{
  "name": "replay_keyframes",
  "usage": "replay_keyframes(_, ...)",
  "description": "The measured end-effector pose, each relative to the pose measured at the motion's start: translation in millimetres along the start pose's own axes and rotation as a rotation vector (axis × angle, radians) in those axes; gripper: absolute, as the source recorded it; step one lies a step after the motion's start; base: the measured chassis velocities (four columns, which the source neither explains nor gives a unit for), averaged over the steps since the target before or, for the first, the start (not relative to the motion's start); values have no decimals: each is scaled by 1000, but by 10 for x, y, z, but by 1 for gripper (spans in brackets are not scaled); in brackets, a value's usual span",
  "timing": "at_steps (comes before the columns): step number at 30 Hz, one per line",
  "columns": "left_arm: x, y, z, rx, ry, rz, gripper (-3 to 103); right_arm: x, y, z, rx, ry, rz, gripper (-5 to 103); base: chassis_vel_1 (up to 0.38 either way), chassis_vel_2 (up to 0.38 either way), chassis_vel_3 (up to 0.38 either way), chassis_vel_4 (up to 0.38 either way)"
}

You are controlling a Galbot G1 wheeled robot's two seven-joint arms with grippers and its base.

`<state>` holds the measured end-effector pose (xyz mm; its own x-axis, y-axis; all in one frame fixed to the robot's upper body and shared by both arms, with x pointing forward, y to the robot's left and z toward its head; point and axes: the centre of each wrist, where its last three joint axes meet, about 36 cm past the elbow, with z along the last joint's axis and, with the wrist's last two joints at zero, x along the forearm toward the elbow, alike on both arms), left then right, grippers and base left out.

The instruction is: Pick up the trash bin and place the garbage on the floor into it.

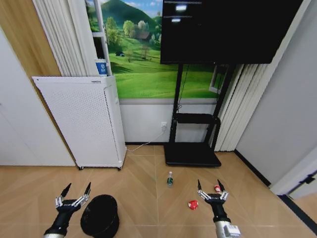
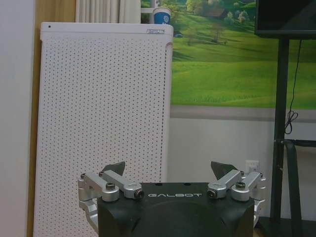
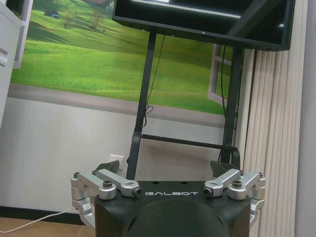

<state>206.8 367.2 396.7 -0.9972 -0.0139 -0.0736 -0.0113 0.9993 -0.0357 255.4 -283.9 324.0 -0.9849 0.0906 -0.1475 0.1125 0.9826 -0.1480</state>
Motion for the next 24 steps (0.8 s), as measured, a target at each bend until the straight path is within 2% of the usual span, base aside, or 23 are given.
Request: replay_keyframes(24,-7,34,49,-7,10,-6,98,-34,-19,37,0,6,24,100,0,0,0,0)
